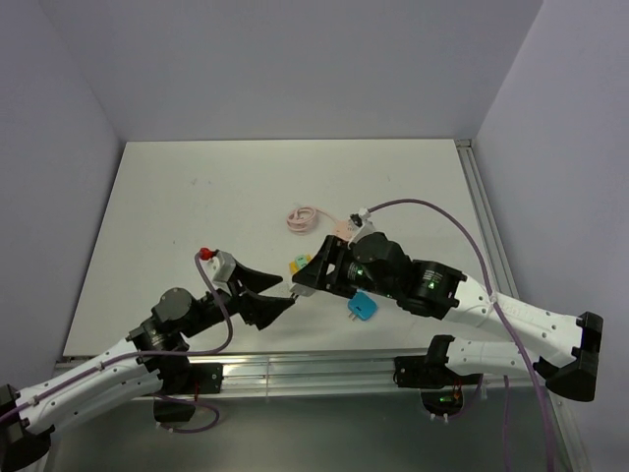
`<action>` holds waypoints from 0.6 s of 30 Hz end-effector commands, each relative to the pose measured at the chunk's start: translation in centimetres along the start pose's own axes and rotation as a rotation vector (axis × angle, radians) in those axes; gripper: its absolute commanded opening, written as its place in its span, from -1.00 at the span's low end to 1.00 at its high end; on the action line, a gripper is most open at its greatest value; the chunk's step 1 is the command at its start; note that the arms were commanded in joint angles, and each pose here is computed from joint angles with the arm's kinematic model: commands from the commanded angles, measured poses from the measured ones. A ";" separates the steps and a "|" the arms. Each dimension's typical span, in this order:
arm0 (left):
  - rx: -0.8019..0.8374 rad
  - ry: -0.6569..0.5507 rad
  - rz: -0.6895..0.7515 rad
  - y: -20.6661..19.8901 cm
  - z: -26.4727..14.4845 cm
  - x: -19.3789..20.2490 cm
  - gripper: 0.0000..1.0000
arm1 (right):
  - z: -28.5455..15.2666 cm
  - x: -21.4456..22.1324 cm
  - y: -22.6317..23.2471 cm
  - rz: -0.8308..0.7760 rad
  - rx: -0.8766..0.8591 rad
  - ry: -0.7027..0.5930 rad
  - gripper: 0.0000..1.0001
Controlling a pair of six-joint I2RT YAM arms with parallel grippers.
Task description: Insert the plug
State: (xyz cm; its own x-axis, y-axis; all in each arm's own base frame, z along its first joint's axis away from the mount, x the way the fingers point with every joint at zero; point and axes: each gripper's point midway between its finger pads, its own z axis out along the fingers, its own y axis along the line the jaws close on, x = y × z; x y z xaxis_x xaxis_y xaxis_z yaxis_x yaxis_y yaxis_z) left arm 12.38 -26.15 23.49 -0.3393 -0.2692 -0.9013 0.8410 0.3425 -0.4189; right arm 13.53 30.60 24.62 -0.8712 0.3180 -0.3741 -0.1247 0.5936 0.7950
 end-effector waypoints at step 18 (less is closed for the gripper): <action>-0.324 -0.251 -0.280 4.1 -3.7 -4.4 0.39 | 2.0 -19.8 -9.8 -0.272 0.676 -0.731 -1.00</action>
State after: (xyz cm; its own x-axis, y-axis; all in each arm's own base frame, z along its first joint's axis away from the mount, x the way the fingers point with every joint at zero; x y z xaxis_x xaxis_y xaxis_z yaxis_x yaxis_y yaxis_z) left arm 15.77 -20.43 24.30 -0.3899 -0.5354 -0.7492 0.5527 0.5147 -0.6555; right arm 29.03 21.53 20.81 -0.4807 0.3606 -0.7993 0.1470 0.9318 0.3320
